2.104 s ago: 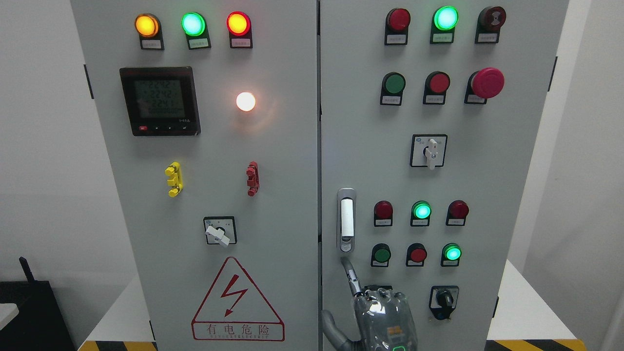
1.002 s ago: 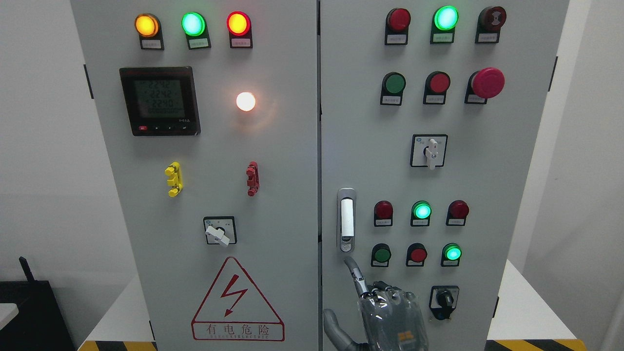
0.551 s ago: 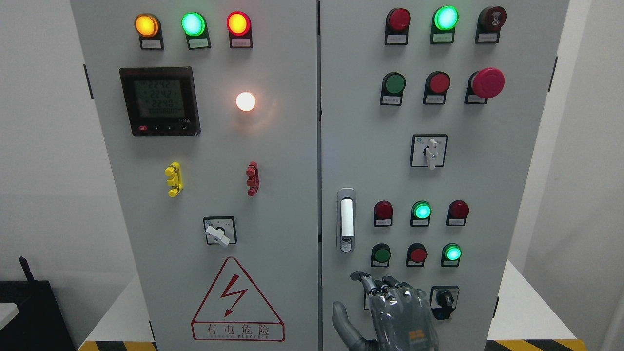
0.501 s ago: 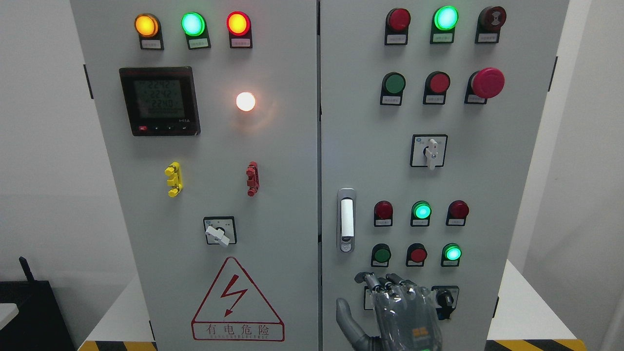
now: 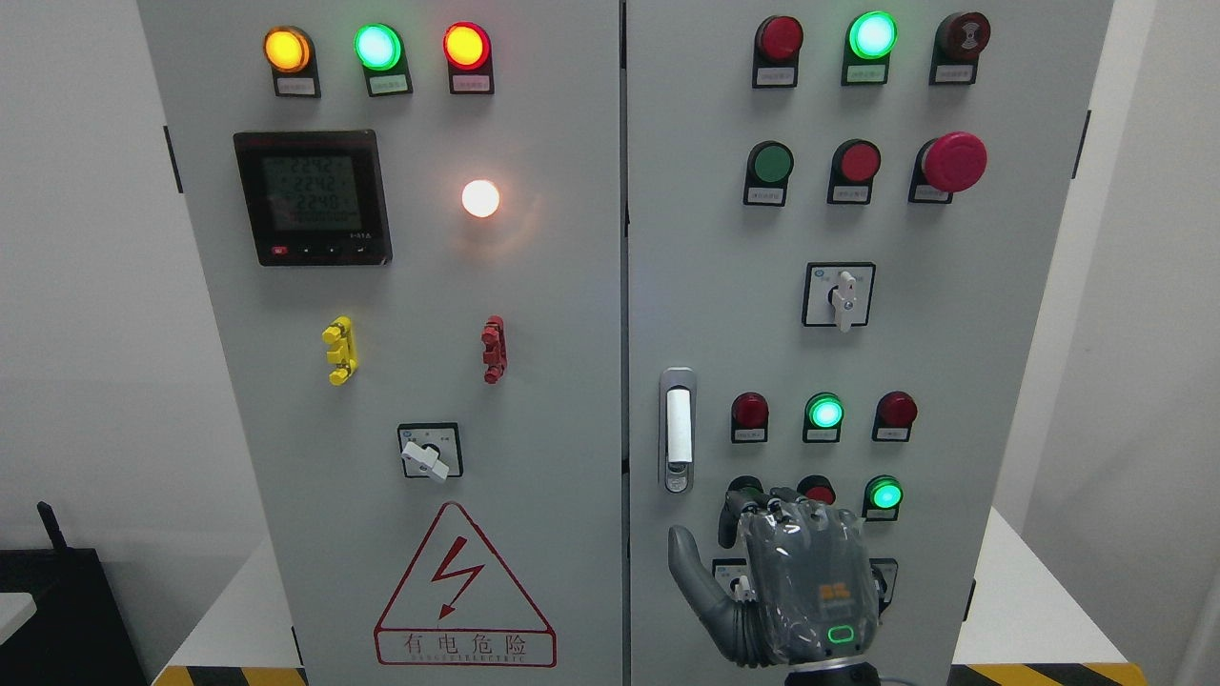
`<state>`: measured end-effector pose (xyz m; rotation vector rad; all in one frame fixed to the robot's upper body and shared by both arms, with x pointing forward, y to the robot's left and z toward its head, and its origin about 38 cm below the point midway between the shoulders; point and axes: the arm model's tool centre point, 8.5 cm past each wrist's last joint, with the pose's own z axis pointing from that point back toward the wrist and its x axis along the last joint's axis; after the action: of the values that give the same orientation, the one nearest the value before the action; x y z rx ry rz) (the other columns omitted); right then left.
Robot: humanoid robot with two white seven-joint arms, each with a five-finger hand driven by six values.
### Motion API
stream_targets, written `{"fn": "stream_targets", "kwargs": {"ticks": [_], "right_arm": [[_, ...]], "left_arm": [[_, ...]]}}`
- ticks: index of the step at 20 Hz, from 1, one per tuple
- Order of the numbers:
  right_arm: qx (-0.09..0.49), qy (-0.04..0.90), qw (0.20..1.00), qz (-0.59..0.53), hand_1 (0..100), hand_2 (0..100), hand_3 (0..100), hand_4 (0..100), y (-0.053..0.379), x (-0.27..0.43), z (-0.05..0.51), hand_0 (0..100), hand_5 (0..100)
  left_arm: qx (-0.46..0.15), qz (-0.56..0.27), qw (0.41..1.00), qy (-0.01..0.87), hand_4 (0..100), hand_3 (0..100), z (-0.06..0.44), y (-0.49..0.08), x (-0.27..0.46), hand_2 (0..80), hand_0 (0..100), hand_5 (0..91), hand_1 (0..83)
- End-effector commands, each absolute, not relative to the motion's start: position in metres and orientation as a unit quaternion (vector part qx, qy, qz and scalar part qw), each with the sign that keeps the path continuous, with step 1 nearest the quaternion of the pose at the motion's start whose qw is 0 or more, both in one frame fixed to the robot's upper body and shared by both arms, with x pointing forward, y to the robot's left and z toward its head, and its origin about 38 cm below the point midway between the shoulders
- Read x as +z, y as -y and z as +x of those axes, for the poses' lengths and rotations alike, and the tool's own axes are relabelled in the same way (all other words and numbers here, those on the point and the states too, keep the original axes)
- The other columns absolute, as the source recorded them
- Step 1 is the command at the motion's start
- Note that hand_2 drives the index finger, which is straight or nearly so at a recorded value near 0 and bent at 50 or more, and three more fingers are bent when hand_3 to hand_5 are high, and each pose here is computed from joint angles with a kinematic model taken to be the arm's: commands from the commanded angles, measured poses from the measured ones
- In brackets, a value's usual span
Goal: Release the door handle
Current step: 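Open the right hand and move it down away from the handle, then bring the right hand back up and grasp the handle lever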
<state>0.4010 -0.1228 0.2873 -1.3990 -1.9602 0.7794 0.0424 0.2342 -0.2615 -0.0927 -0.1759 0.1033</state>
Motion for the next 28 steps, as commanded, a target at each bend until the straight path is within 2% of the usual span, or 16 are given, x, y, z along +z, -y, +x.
{"fn": "stream_targets", "kwargs": {"ticks": [1,7,13,28], "right_arm": [[0.3,0.735,0.296,-0.531,0,89,100,91,0.119,0.294,0.409,38,92],[0.321,0.73,0.294,-0.527,0,91,100,95,0.11,0.295,0.417,37,93],[0.313,0.726,0.297,-0.536,0,91,100,98,0.11,0.304,0.425,36,93],[0.32,0.719,0.309,-0.535,0,92,100,99,0.11,0.305,0.431,36,93]], "left_arm": [[0.058,-0.045,0.994,0.08,0,0,0.037,-0.234,-0.262,0.0,12,0.0,38.9],[0.058,-0.045,0.994,0.08,0,0,0.037,-0.234,-0.262,0.0,12,0.0,38.9],[0.058,-0.045,0.994,0.08,0,0,0.037,-0.234,-0.262,0.0,12,0.0,38.9],[0.058,-0.045,0.994,0.081,0,0,0.037,-0.234,-0.262,0.0,12,0.0,38.9]]}}
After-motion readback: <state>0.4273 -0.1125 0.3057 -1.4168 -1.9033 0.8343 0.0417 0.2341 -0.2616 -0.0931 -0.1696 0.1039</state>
